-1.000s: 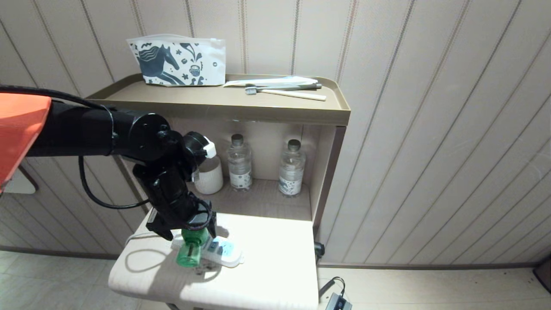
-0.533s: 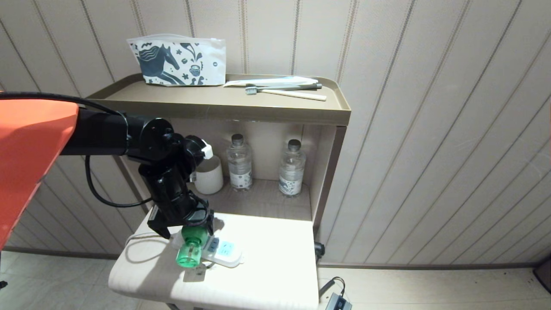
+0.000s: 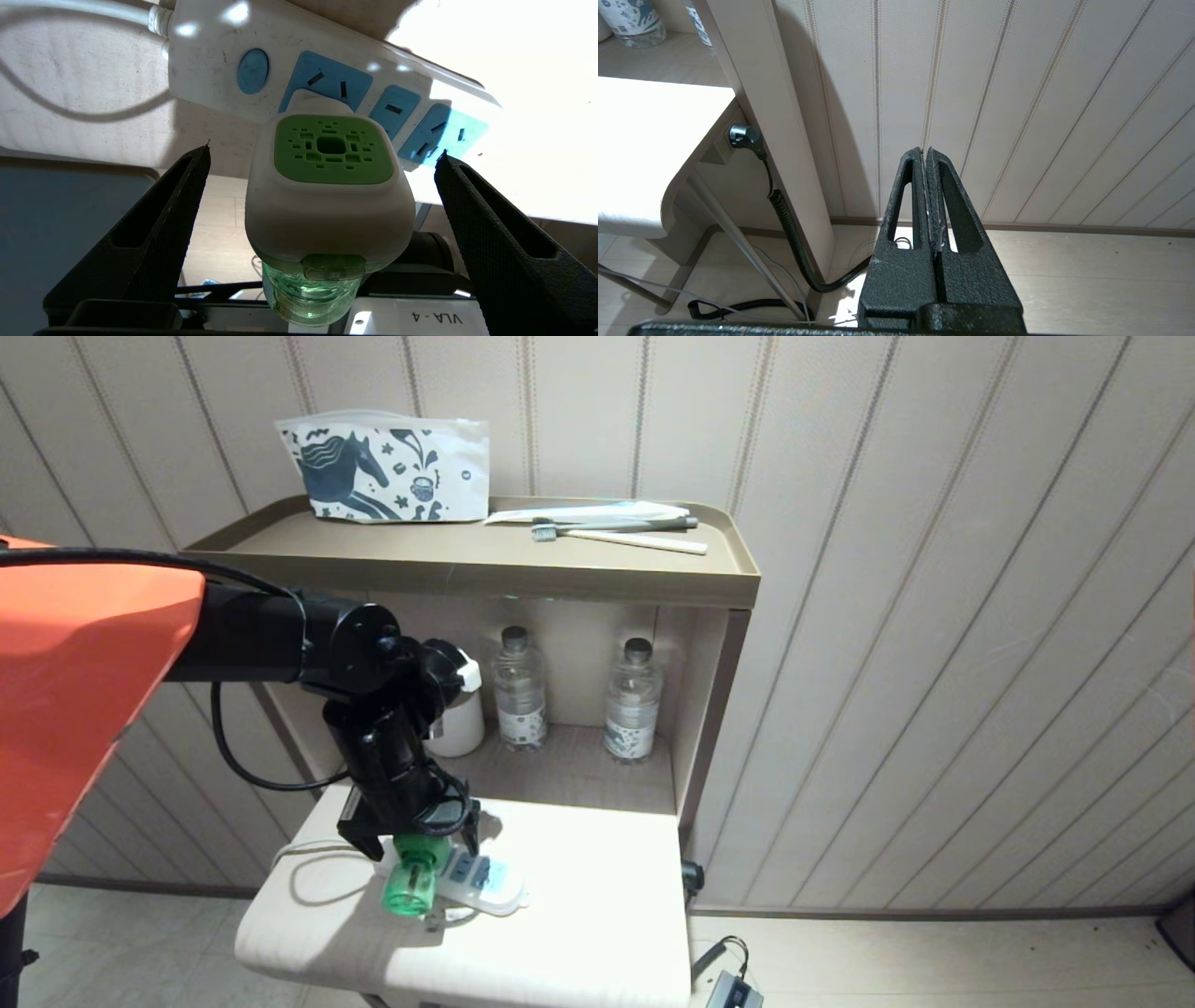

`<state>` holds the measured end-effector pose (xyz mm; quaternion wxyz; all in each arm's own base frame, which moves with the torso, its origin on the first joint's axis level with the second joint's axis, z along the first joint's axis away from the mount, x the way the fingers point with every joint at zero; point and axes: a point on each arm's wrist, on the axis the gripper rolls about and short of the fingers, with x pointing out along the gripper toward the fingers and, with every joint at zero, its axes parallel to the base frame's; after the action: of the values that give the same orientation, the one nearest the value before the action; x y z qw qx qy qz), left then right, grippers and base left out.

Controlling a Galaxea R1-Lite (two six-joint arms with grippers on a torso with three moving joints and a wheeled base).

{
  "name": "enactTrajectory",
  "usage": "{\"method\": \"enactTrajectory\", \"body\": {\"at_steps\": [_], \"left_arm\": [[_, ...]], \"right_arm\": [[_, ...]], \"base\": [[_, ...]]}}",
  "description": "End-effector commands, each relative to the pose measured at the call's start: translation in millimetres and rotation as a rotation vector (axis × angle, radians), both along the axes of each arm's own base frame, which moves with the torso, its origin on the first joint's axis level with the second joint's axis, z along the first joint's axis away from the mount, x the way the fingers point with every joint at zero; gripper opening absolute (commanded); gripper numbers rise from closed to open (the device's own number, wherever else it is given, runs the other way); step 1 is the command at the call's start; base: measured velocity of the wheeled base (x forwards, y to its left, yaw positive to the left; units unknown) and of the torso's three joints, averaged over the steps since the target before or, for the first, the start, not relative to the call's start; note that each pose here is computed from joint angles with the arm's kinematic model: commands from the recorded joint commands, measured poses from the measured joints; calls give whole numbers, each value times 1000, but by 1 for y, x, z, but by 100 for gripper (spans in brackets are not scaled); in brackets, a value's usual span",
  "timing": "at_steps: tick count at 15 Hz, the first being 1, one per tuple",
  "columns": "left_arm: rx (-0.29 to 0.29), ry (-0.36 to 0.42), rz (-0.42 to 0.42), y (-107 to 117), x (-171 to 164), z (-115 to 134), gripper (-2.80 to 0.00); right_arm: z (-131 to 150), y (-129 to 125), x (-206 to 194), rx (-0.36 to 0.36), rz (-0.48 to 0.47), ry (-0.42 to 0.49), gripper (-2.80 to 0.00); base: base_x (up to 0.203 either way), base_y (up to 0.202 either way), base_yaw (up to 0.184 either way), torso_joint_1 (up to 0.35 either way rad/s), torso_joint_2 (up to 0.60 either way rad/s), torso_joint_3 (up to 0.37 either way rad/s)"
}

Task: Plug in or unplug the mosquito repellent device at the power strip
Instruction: Hold the socket with your right hand and unplug it with your left hand

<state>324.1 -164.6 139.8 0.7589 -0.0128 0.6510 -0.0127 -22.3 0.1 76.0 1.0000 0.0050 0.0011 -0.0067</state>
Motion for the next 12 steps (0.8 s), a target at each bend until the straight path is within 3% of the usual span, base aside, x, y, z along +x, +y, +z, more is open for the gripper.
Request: {"method": "enactTrajectory", "body": {"at_steps": [1,4,5,12], "left_arm": [[4,7,1,0,-1,-1,0],[5,5,1,-1,1,-2,0],[5,4,2,-1,2,-2,-280],[-2,-7,-2,-2,4,1,-280]], "right_arm": [[0,0,0,1,0,2,-280],[0,0,0,1,0,1,-280],[0,0,0,1,0,1,-280],[0,0,0,-1,0,1,-280]], "base": [[0,0,0,0,0,0],[0,0,0,0,0,0],[0,0,0,0,0,0],[0,0,0,0,0,0]]}}
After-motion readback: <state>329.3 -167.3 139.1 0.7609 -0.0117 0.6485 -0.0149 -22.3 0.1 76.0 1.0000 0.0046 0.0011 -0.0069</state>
